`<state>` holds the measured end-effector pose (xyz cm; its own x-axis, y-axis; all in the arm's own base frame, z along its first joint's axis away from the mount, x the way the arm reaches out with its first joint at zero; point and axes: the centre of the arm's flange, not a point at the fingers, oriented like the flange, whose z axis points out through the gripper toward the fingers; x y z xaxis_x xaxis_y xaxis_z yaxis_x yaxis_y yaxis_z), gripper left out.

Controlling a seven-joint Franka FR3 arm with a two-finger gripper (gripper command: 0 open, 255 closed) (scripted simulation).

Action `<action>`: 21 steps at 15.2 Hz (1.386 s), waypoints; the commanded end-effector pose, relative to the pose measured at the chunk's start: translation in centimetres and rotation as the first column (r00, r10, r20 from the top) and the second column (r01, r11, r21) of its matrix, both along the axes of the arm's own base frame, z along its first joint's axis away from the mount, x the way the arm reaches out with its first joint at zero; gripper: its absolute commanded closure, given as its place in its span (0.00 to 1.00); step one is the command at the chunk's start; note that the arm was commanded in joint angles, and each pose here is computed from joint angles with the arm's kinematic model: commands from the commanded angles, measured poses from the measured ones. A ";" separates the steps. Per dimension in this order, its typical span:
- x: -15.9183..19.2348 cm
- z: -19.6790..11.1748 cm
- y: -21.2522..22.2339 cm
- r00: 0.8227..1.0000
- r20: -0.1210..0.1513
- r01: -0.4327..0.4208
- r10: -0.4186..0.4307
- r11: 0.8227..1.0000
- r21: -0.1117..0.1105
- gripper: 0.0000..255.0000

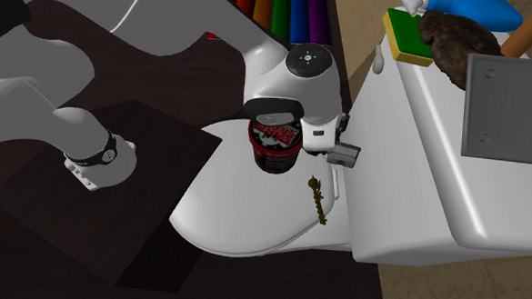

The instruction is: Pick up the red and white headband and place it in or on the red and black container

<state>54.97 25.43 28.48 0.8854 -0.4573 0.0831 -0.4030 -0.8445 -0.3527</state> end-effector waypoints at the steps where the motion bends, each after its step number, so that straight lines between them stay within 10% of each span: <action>1: 0.0 1.1 0.1 1.000 0.001 0.000 0.000 1.000 0.000 1.00; 21: 0.0 11.7 0.1 1.000 0.001 0.000 0.000 1.000 0.000 1.00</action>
